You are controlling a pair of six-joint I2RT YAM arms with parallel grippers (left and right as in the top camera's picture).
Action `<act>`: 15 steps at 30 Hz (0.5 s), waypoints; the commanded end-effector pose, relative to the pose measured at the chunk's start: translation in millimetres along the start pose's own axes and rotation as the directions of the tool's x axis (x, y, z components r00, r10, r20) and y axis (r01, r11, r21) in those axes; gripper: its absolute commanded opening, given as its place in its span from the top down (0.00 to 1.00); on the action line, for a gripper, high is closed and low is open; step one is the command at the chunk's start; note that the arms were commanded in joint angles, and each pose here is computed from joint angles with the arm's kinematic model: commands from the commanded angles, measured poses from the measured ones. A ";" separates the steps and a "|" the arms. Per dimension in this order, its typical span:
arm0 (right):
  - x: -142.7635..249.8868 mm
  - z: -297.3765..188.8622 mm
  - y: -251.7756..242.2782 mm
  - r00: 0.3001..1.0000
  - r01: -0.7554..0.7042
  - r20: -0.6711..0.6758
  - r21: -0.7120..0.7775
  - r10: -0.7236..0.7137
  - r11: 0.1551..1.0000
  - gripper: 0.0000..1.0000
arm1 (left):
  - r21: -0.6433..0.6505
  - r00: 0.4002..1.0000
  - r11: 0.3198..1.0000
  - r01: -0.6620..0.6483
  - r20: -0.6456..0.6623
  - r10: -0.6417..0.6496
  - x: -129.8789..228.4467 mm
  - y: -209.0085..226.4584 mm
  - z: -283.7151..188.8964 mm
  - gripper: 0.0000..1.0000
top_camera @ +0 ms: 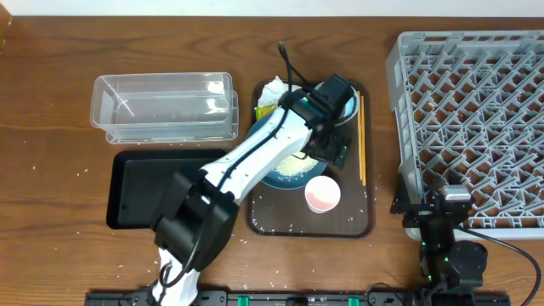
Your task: Sort waste into correct bins and load items into the dishwasher rack
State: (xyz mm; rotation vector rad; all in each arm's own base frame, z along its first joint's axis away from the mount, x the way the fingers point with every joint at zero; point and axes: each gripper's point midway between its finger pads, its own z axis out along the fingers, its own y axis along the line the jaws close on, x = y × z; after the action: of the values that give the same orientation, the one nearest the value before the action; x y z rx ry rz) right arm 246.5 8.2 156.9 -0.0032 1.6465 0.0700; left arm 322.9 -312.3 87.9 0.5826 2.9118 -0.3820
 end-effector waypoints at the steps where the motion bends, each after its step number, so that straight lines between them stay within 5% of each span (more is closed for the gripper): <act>1: 0.3 -0.2 2.6 1.000 0.013 0.000 -0.008 -0.013 1.000 0.01 | 0.001 0.992 0.999 0.047 0.120 -0.047 -21.3 16.3 -49.2 0.11; 8: 0.3 -0.2 2.5 1.000 0.013 0.000 -0.008 -0.013 1.000 0.01 | -0.223 0.941 0.939 0.263 0.274 -0.199 -22.0 124.0 -128.2 0.11; 15: 0.3 -0.2 2.6 1.000 0.013 0.000 -0.008 -0.013 1.000 0.01 | -0.227 0.803 0.799 0.557 0.390 -0.450 10.1 221.3 -196.1 0.09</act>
State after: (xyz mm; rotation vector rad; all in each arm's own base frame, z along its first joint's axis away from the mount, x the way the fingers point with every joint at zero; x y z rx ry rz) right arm 246.5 8.2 157.0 -0.0033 1.6461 0.0700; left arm 381.7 -98.0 207.3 -0.1236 2.7300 -0.0750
